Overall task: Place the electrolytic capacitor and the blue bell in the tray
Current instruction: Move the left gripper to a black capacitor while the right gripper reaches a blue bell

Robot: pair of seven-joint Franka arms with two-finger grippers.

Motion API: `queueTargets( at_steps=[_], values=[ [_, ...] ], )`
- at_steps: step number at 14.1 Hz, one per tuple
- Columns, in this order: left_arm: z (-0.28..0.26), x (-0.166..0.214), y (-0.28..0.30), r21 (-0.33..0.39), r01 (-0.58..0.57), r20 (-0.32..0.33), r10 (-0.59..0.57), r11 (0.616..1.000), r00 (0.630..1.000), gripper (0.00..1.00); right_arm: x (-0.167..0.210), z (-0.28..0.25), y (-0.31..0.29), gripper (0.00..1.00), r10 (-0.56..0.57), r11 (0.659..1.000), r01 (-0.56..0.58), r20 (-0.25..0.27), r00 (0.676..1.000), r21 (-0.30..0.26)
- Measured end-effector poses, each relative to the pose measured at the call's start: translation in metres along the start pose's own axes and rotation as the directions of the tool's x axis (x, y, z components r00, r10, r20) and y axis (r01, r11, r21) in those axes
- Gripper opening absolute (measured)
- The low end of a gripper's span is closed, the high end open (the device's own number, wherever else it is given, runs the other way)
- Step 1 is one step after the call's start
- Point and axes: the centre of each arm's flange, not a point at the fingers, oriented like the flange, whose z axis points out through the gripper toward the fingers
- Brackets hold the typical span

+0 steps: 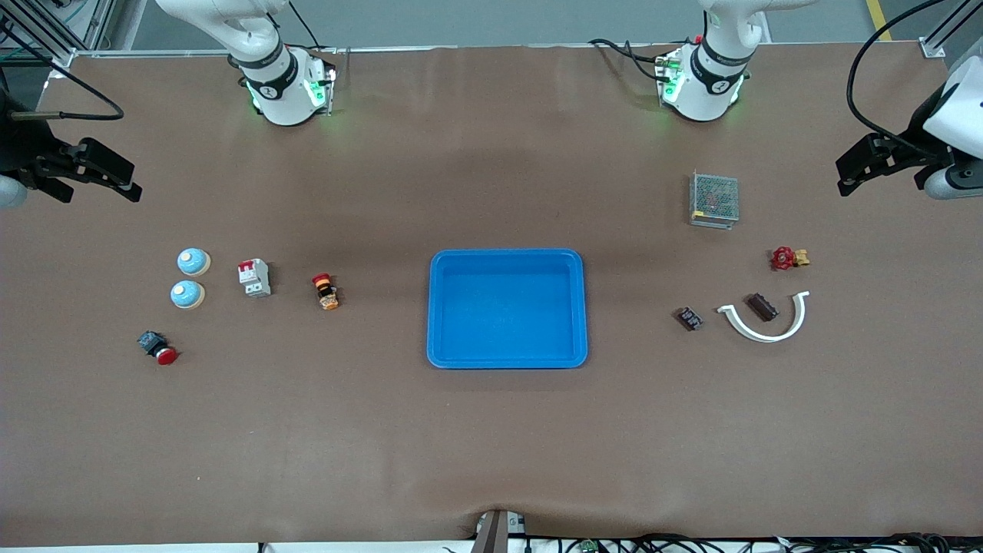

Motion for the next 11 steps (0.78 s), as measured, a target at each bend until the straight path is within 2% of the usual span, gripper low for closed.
queueTargets(
  at_steps=[3, 6, 8, 11],
  values=[
    [0.032, 0.019, 0.005, -0.002, 0.036, 0.042, -0.036, 0.999, 0.998, 1.00, 0.000, 0.001, 0.000, 1.00, -0.001, 1.000, 0.001, 0.003, 1.000, 0.000],
    [0.080, 0.046, 0.016, -0.004, 0.128, 0.087, -0.128, 0.992, 0.988, 1.00, 0.001, 0.017, 0.000, 1.00, 0.039, 0.999, -0.039, 0.032, 0.999, -0.003],
    [0.109, 0.057, 0.028, -0.032, 0.177, 0.096, -0.173, 0.984, 0.980, 1.00, 0.003, 0.030, 0.001, 1.00, 0.095, 0.995, -0.095, 0.047, 0.994, -0.007],
    [0.151, 0.060, 0.040, -0.086, 0.270, 0.117, -0.260, 0.959, 0.959, 1.00, 0.010, 0.048, 0.018, 1.00, 0.149, 0.989, -0.149, 0.045, 0.988, -0.009]
  ],
)
